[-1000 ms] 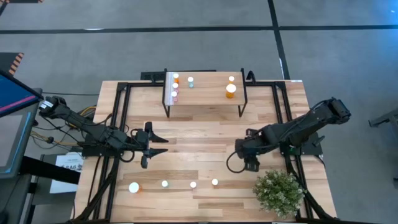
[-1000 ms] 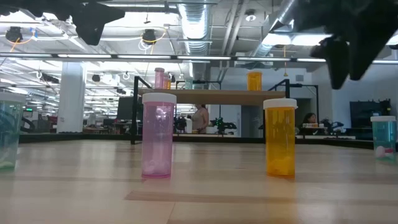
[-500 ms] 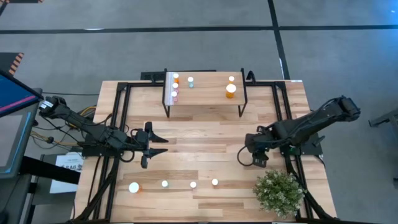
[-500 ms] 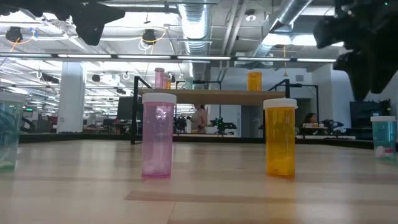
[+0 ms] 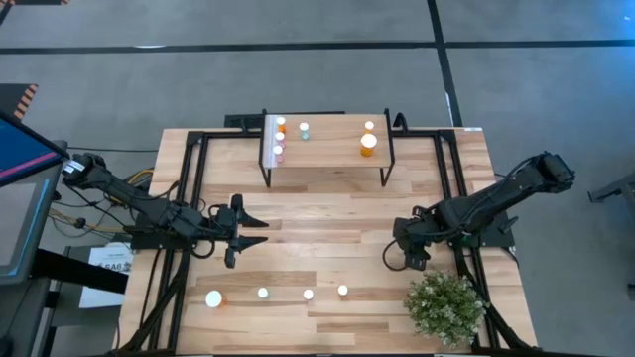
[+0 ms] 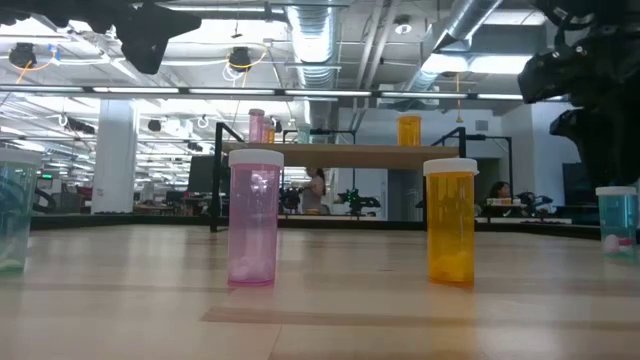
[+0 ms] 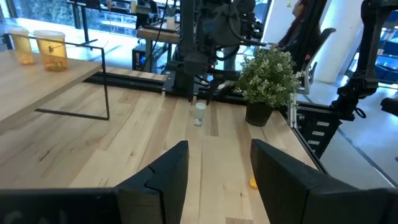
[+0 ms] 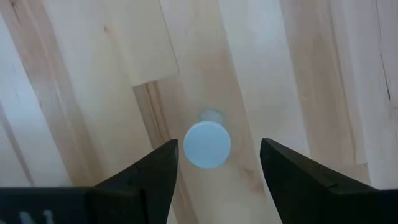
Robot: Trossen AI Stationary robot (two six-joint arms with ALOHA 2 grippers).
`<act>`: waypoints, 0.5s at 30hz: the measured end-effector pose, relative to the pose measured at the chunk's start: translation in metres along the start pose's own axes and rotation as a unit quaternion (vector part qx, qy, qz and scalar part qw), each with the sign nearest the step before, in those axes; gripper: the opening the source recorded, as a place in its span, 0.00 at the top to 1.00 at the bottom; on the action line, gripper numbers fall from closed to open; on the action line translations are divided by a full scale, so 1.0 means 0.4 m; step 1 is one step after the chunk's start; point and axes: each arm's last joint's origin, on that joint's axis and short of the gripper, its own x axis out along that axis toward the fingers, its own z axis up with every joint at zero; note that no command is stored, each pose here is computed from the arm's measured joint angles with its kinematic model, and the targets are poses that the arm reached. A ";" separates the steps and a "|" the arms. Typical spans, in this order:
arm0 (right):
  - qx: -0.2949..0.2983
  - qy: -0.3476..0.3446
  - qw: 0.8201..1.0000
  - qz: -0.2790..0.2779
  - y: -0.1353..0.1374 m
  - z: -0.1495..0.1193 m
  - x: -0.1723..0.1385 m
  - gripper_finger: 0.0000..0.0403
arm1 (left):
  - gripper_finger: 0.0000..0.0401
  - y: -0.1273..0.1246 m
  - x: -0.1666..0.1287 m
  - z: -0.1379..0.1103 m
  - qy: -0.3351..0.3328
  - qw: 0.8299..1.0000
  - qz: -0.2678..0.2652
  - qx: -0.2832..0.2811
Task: Pick and place medicine bottles onto shelf by color
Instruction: Put the top blue pill bottle on the shelf
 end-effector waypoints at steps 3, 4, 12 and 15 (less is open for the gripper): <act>0.000 0.004 1.000 -0.003 -0.003 -0.004 0.006 0.38 | 0.60 0.000 0.000 0.000 0.000 1.000 0.000 0.000; 0.000 0.002 1.000 -0.001 -0.003 -0.004 0.008 0.38 | 0.60 0.000 0.000 0.000 0.000 1.000 0.000 0.000; 0.004 -0.004 1.000 0.003 -0.005 -0.007 0.022 0.38 | 0.60 0.000 0.000 0.000 0.001 1.000 0.000 0.000; 0.005 -0.004 1.000 0.003 -0.005 -0.006 0.022 0.38 | 0.60 0.000 0.000 0.000 0.001 1.000 0.000 0.000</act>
